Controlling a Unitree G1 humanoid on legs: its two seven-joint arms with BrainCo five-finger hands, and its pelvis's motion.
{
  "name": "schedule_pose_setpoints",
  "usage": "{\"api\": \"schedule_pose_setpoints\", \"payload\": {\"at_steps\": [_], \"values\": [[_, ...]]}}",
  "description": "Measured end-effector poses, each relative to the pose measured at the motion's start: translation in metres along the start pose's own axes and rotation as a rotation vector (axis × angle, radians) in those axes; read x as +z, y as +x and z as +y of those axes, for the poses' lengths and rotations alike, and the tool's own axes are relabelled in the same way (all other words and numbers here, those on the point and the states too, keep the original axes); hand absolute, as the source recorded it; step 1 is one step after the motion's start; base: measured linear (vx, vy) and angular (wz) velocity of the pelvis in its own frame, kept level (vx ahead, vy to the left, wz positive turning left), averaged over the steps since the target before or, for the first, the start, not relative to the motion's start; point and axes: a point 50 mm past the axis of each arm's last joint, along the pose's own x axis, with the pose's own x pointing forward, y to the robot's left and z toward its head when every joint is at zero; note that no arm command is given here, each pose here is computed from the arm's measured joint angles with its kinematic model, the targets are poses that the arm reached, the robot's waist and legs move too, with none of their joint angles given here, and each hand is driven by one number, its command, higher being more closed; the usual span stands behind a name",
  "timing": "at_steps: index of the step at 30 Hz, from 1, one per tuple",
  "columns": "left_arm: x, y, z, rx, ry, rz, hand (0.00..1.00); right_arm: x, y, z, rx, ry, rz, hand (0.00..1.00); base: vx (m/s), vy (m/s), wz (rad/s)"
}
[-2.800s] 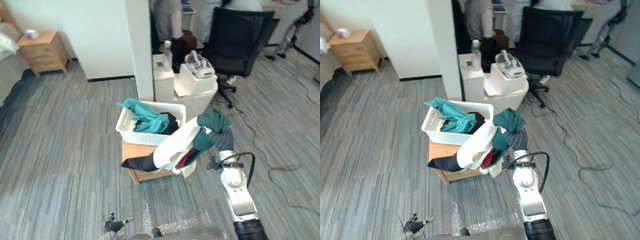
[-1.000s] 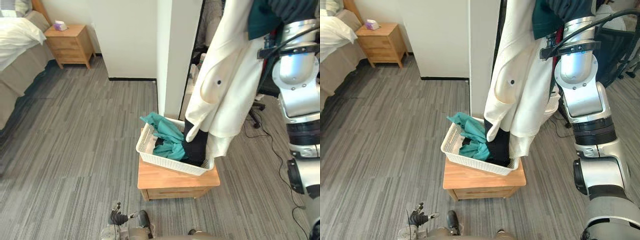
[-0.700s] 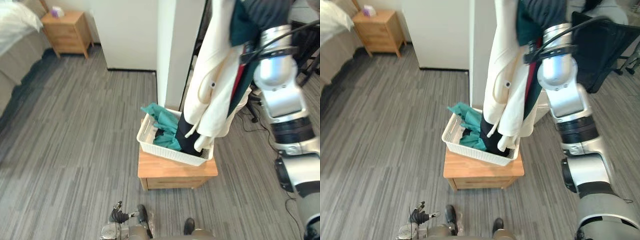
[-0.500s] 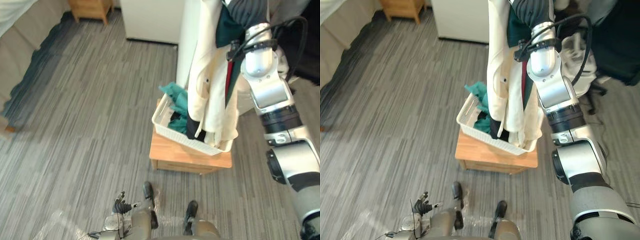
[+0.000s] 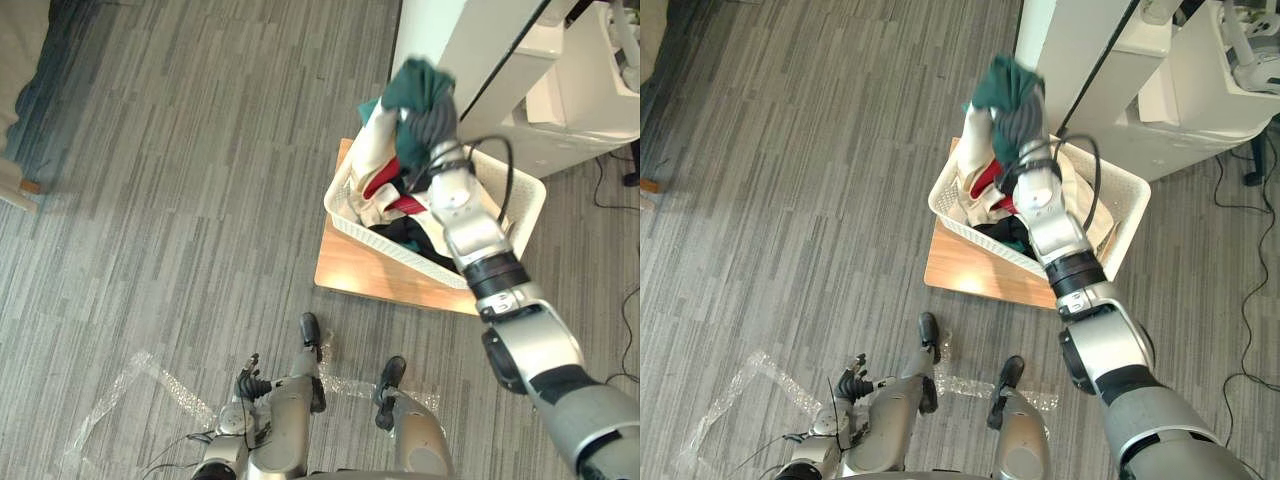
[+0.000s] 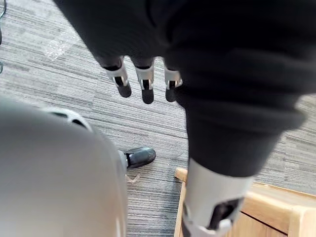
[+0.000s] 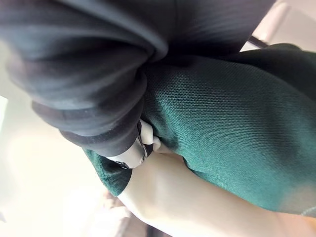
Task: Tidy the bed and pick cloth on bed and put in laundry
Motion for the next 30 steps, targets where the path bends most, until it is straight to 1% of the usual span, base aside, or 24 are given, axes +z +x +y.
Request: {"api": "schedule_pose_setpoints", "payload": {"at_steps": [1,6,9,11,14,15,18,22,24,25,30], "values": [[0.001,0.000,-0.002,-0.008,0.014,-0.004,0.00,-0.011,-0.006,0.000,0.001,-0.001,0.032,0.00,0.00,-0.022,-0.09],[0.001,0.001,-0.004,-0.018,0.038,-0.006,0.00,-0.036,-0.026,0.013,0.058,-0.033,0.103,0.00,-0.02,-0.022,-0.18],[0.001,0.000,-0.005,-0.022,0.043,-0.004,0.00,-0.039,-0.033,0.026,0.119,-0.058,0.103,0.00,-0.02,-0.026,-0.22],[0.000,0.000,-0.006,-0.029,0.057,0.000,0.00,-0.038,-0.036,0.033,0.155,-0.103,0.087,0.00,-0.02,-0.042,-0.16],[-0.002,0.000,-0.005,-0.041,0.065,0.010,0.00,-0.040,-0.039,0.034,0.175,-0.142,0.077,0.00,0.01,-0.053,-0.01],[-0.004,0.000,-0.005,-0.042,0.071,0.017,0.00,-0.038,-0.041,0.035,0.192,-0.178,0.052,0.00,0.03,-0.040,0.00],[-0.007,-0.001,-0.003,-0.042,0.085,0.032,0.00,-0.032,-0.046,0.033,0.219,-0.254,-0.017,0.00,0.07,-0.045,-0.03],[-0.014,-0.002,0.006,-0.028,0.111,0.064,0.00,-0.041,-0.055,0.033,0.273,-0.340,-0.021,0.00,0.14,-0.060,-0.13],[-0.016,-0.003,0.010,-0.028,0.114,0.072,0.00,-0.046,-0.056,0.027,0.284,-0.404,-0.027,0.00,0.15,-0.075,-0.14],[-0.019,-0.005,0.011,-0.032,0.113,0.081,0.00,-0.051,-0.056,0.018,0.291,-0.475,-0.027,0.00,0.09,-0.046,-0.12],[-0.030,-0.011,0.012,-0.030,0.109,0.113,0.00,-0.064,-0.063,0.008,0.313,-0.599,-0.015,0.00,0.03,-0.027,-0.19]]}}
